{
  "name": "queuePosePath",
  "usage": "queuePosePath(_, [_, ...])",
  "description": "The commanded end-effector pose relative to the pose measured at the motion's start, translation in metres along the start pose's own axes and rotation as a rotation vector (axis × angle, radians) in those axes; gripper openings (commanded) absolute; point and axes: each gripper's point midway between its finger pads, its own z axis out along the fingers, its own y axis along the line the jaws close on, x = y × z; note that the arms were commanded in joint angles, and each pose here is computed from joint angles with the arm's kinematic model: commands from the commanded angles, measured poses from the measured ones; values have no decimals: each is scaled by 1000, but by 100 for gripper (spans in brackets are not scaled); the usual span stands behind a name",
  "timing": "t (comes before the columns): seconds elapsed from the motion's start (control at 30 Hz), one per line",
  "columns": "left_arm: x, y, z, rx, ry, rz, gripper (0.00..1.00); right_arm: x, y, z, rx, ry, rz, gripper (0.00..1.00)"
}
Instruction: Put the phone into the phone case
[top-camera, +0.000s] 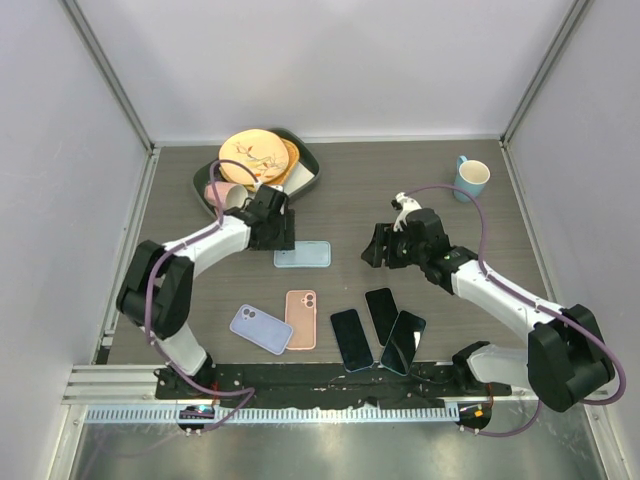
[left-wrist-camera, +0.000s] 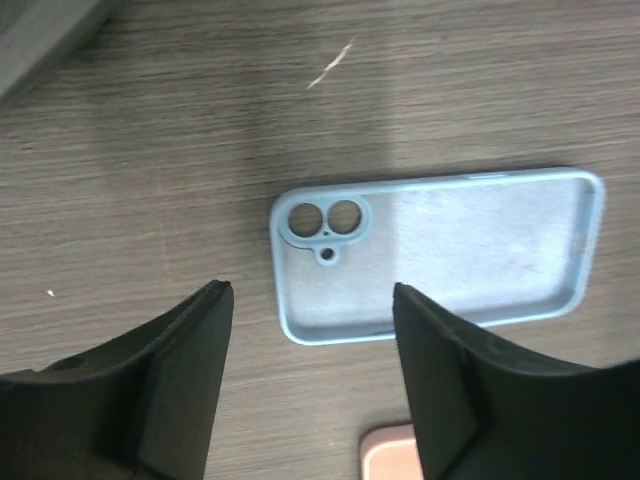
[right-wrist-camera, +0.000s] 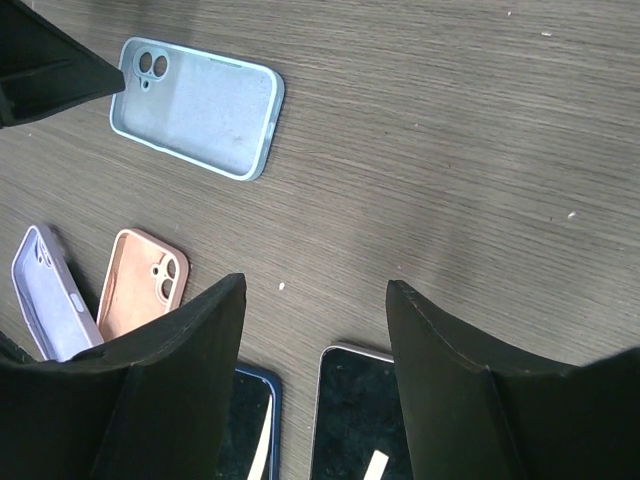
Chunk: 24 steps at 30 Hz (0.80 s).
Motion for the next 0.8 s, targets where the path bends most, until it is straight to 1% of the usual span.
queuePosePath(0.0, [-24,-25,-38,153,-138,27,71,-6,7,-7,-24,-18,10,64])
queuePosePath(0.03, [-23,-34,-44,206,-146,31,75,-1,5,-9,-17,-3,14,64])
queuePosePath(0.13, [-22,-51,-62,330,-186,28,79,7,3,-16,-8,19,24,64])
queuePosePath(0.17, [-17,-62,-67,398,-186,35,79,9,3,-18,-7,21,27,64])
queuePosePath(0.27, [-6,-84,-77,496,-174,57,79,22,6,-26,-36,45,43,64])
queuePosePath(0.3, [2,-94,-79,536,-150,77,79,28,11,-29,-62,63,60,64])
queuePosePath(0.43, [26,-122,-82,617,-89,149,78,53,21,-40,-104,124,94,64])
queuePosePath(0.5, [42,-135,-78,657,-51,177,78,62,28,-45,-123,132,94,64])
queuePosePath(0.6, [57,-149,-73,702,-9,182,78,87,43,-52,-146,185,101,64])
queuePosePath(0.63, [61,-153,-73,729,-1,183,78,99,55,-53,-163,210,96,64])
queuePosePath(0.7, [68,-159,-71,752,16,161,78,116,65,-55,-181,247,110,63])
queuePosePath(0.73, [72,-163,-71,779,13,162,78,129,78,-58,-216,283,93,63])
queuePosePath(0.77, [73,-163,-70,785,18,156,78,134,84,-59,-223,296,125,63])
